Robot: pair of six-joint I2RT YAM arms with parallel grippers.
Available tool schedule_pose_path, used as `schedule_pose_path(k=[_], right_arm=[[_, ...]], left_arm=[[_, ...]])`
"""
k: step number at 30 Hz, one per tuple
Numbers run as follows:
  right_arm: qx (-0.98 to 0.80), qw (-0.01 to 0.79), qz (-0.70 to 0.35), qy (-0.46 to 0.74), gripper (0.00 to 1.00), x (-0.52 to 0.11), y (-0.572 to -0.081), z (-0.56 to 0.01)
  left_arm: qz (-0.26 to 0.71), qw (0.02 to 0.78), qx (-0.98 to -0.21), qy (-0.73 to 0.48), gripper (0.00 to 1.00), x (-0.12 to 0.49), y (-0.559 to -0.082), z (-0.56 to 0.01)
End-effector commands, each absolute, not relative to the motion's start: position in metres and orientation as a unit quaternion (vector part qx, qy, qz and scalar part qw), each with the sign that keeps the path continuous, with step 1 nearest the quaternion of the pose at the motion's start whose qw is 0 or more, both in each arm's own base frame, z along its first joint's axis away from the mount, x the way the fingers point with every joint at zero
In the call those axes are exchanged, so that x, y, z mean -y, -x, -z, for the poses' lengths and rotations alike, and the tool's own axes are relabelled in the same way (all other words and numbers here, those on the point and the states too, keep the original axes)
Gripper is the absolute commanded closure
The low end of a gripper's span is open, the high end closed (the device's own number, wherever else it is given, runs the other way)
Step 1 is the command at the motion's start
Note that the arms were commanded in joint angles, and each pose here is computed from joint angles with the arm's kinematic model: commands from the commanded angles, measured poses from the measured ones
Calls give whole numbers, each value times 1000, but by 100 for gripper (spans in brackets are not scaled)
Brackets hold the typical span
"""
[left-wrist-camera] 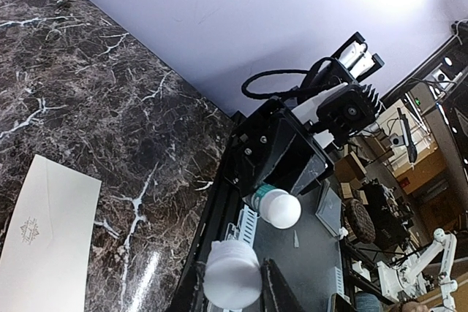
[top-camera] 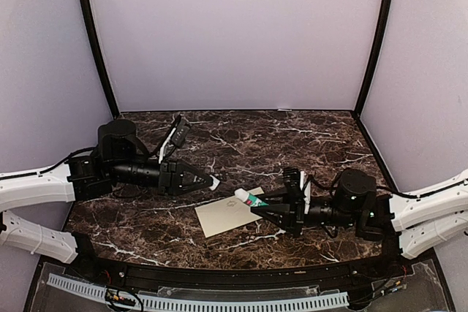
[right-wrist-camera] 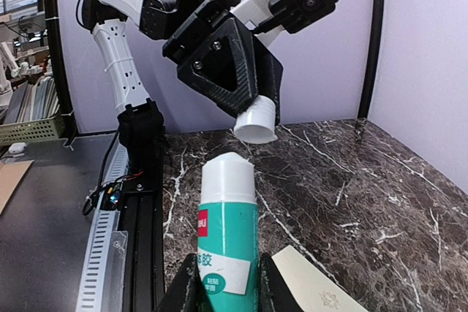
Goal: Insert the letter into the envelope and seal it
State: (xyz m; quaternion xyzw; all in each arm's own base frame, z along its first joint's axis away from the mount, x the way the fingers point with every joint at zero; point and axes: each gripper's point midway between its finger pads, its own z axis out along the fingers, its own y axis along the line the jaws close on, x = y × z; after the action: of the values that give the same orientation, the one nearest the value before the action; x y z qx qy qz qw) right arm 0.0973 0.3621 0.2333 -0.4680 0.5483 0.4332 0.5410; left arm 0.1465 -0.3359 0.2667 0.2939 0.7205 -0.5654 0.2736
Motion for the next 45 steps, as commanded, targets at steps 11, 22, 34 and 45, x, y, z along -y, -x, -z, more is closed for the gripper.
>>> schedule_pose_path(k=[11,22,34,45], right_arm=[[-513,514,-468,503,100,-383,-82,-249],[-518,520,-464,496,100,-385,-87,-252],[-527,523,-456,491,100,-385,-91,-249],[-530,530,-449,486,100,-385,-95,-249]], left_arm=[[612,259,-668,-335,84,352,-118,-298],[607,255,-674,-335,84,358,-114,-292],[605,253,-675,-337,84,362,-112,-290],[605,252,-675,-339,84,363,-107,-290]])
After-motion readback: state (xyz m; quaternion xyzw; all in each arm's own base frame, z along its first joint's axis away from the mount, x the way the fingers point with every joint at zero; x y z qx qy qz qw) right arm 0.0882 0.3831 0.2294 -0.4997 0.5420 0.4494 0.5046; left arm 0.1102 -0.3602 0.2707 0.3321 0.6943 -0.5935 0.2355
